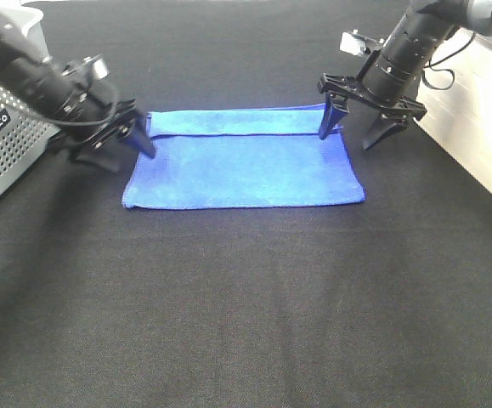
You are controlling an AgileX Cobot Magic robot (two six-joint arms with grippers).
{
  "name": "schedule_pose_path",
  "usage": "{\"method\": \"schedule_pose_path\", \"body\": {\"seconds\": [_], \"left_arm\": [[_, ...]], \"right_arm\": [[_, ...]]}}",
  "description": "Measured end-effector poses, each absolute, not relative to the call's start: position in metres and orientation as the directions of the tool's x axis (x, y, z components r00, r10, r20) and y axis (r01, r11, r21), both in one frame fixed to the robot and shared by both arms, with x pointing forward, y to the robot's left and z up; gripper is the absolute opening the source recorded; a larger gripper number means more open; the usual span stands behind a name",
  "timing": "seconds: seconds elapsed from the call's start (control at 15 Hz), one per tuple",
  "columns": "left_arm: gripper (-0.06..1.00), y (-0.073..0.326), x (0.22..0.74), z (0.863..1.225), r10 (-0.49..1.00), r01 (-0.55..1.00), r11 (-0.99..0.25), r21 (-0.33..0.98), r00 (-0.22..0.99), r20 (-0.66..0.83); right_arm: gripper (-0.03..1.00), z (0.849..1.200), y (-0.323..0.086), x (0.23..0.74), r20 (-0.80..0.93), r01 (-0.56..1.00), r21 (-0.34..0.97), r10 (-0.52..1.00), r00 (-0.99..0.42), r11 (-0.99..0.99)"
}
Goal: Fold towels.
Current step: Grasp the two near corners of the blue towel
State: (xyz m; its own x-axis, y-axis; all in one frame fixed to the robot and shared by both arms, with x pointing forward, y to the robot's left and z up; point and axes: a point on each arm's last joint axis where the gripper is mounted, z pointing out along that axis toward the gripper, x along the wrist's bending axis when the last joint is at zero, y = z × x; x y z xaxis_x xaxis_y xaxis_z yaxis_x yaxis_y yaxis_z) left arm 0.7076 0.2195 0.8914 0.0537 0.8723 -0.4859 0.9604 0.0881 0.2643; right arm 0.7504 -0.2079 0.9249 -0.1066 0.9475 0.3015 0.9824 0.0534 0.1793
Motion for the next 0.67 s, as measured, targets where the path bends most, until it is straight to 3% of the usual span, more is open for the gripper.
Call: {"method": "schedule_pose_path", "body": {"seconds": [0.27,0.4,0.67], "left_arm": [[0.68,0.229,0.667,0.883,0.900,0.961,0.134,0.243,-0.015,-0.435],[0.68,0.226,0.666,0.881,0.903,0.959,0.134,0.248,-0.014,-0.430],[0.68,0.205,0.668,0.882,0.909,0.941,0.123,0.314,0.020,-0.416]], "right_arm": [[0.63,0.913,-0.216,0.710,0.268,0.997,0.060,0.962,-0.052,0.037],[0.63,0.911,-0.222,0.685,0.244,0.990,0.142,0.969,-0.029,-0.007],[0.62,0.909,-0.224,0.684,0.243,0.969,0.245,0.969,-0.034,-0.028]]}}
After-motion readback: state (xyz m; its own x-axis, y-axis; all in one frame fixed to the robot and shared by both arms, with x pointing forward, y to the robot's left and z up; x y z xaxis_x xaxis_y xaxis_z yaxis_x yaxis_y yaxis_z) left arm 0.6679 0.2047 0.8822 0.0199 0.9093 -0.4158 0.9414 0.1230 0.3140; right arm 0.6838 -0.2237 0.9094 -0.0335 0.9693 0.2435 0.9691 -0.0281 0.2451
